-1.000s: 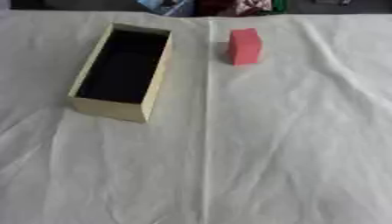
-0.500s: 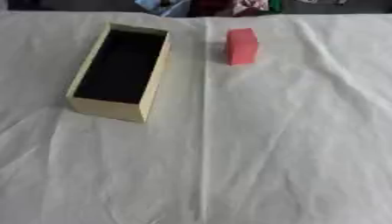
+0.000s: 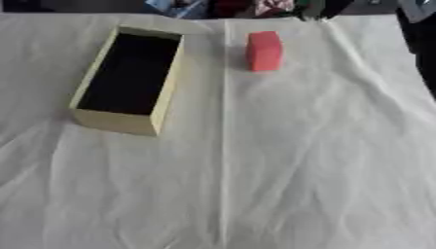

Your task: Pick up objects on the table and place them in the box.

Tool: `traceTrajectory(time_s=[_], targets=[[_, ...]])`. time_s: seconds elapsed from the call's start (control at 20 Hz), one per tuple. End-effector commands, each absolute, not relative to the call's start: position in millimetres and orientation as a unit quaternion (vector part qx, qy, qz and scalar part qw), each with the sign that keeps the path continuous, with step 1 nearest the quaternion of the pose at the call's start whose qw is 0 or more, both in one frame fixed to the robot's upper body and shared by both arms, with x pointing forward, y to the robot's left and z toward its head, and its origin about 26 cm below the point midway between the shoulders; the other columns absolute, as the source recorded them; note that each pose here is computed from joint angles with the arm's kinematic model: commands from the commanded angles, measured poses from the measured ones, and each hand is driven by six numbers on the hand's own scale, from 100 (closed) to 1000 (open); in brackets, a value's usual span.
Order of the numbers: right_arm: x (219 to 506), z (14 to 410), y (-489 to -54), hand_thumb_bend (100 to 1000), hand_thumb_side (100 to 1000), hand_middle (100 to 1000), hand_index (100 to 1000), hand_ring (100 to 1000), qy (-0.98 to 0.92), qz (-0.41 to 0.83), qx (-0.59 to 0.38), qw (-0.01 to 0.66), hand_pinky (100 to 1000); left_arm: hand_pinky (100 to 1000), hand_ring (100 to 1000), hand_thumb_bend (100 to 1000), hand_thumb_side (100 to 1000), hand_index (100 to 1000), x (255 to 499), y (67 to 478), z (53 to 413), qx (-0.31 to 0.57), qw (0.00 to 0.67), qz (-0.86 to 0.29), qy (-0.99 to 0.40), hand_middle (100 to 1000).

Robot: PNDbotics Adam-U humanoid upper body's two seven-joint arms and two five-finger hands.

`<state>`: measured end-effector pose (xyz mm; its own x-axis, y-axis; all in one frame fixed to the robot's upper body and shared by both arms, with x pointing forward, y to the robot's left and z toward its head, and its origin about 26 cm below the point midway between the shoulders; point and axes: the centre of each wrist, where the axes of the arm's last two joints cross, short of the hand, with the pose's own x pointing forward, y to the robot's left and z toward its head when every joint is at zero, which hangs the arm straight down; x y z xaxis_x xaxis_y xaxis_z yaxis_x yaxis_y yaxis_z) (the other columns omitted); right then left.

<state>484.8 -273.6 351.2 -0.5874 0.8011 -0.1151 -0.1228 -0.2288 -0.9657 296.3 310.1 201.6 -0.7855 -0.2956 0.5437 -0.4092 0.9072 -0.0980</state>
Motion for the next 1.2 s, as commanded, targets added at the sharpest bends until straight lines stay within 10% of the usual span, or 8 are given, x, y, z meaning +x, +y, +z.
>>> traceTrajectory(time_s=[0.05,1.2], targets=[[487.4,359.5,-267.3,326,295,960,1000,810,-0.506,0.744,-0.311,0.307,823,577,547,100,101,686,294.1,308.5,210.3,0.182,0.254,0.098,-0.945,534],[504.2,336.4,-261.9,398,138,984,1000,857,-0.454,0.779,-0.268,0.338,870,573,545,100,112,683,295.6,305.3,212.5,0.172,0.252,0.098,-0.947,531]])
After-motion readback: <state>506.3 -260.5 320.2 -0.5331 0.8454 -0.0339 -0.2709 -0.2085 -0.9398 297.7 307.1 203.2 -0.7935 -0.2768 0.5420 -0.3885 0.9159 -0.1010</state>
